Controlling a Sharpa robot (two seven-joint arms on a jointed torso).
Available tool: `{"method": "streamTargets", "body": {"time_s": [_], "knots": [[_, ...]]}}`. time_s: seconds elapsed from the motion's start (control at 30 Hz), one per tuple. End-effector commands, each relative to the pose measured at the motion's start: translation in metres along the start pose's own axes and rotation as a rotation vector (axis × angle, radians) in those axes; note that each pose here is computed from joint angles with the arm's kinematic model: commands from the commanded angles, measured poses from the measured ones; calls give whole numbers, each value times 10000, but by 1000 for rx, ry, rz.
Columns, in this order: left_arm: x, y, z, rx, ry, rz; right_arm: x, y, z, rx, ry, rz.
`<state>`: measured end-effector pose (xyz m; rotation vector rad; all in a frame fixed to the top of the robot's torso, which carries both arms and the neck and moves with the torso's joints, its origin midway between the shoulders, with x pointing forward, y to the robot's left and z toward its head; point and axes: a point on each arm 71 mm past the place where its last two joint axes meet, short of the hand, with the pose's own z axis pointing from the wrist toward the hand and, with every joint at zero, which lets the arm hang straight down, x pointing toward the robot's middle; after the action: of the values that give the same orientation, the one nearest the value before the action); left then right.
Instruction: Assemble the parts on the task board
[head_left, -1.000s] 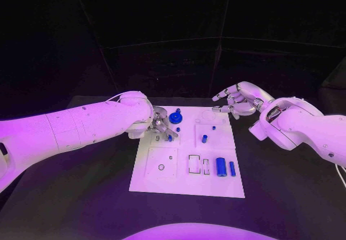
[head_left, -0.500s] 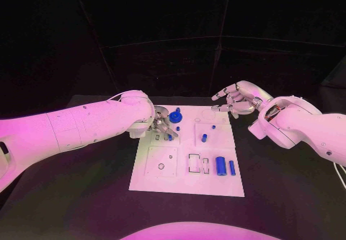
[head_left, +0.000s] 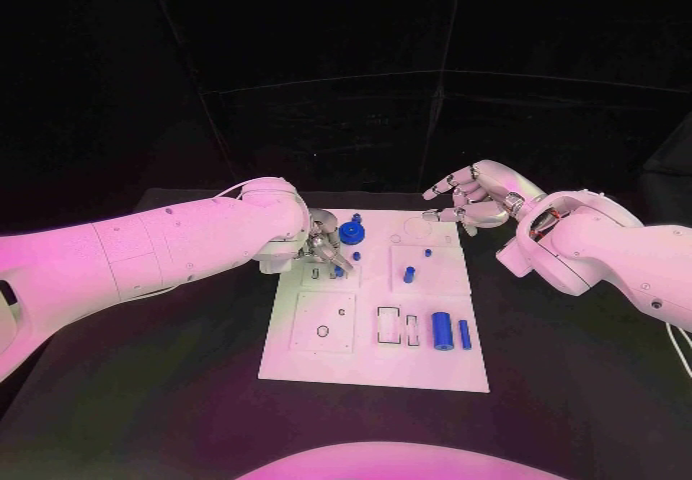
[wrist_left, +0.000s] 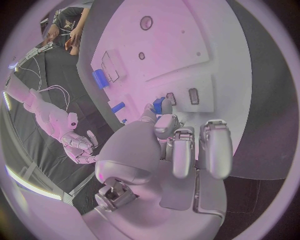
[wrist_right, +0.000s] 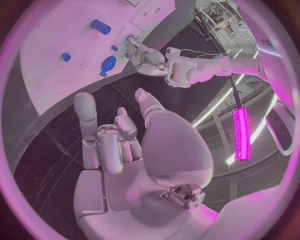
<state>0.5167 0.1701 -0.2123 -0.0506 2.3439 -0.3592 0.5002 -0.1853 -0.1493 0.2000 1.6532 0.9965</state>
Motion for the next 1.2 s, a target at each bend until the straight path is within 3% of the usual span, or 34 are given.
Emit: {"method": "streamTargets", "body": {"time_s": [0.03, 0.37, 0.87, 1.2], "knots": [[22, -13, 3, 4, 11, -19, -1, 10, 8, -2, 8, 2], [24, 17, -23, 19, 9, -84, 3, 4, 19, 0, 12, 2], [-4, 129, -131, 35, -89, -203, 4, -4, 28, 3, 16, 1], [41, 199, -155, 22, -125, -190, 0, -11, 25, 5, 16, 1]]}}
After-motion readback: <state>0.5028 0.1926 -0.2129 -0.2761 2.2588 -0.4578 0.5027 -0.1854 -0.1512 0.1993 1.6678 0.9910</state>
